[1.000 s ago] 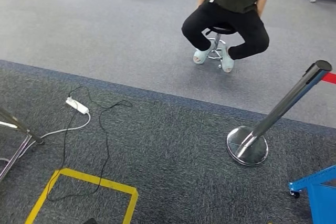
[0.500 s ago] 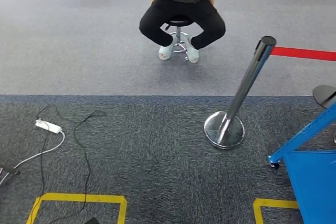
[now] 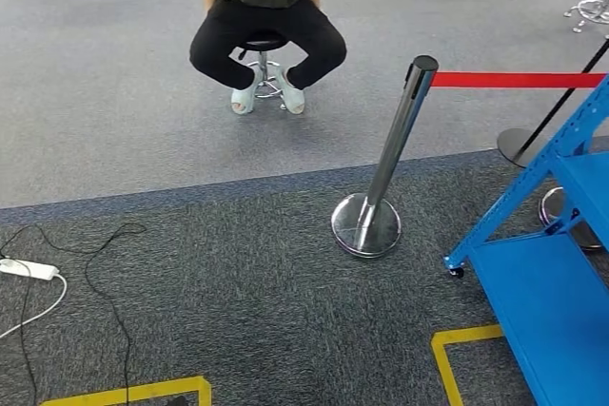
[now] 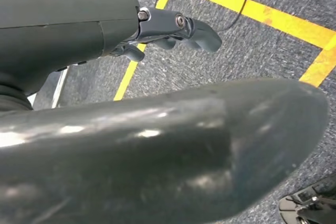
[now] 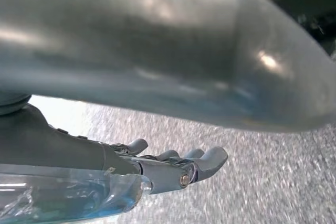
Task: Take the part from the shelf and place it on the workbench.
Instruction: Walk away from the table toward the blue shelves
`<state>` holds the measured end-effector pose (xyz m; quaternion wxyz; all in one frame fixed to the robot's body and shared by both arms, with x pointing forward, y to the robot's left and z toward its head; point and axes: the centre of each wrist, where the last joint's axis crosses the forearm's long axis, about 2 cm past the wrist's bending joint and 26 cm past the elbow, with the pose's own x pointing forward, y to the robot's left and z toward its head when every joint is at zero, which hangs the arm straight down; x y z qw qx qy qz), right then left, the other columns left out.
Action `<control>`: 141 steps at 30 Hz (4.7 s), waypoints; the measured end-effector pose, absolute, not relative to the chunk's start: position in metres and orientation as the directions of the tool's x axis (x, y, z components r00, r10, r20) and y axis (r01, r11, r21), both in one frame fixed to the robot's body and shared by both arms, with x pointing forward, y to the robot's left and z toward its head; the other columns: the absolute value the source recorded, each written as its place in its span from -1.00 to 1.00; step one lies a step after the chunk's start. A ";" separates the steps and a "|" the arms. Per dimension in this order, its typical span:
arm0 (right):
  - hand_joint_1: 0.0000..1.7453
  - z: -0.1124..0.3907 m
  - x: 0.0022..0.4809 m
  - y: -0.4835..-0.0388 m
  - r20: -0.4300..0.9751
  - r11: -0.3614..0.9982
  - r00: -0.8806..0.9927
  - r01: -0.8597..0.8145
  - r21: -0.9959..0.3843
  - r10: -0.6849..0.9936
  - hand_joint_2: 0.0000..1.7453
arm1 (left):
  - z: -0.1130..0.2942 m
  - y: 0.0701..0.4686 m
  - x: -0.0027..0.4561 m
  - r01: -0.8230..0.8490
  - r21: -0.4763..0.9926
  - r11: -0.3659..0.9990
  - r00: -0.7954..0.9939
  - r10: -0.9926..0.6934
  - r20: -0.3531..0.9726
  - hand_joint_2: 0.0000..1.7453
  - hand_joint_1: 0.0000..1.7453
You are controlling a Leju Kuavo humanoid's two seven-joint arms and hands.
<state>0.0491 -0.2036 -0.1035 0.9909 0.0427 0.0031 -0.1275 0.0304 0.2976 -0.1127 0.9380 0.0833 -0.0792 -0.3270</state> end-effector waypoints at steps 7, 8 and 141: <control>-1.00 -0.103 0.051 -0.204 -0.012 0.964 0.968 0.252 0.083 -0.252 -1.00 | -0.113 0.293 0.029 0.618 0.172 0.767 0.760 -0.639 0.120 -1.00 -1.00; -1.00 -0.103 0.051 -0.204 -0.008 0.964 0.967 0.254 0.084 -0.254 -1.00 | -0.113 0.292 0.029 0.618 0.157 0.770 0.758 -0.637 0.140 -1.00 -1.00; -1.00 -0.111 0.032 -0.253 0.136 0.951 0.948 0.300 -0.071 -0.288 -1.00 | -0.113 0.291 0.020 0.398 0.058 0.916 0.915 -0.401 0.052 -1.00 -1.00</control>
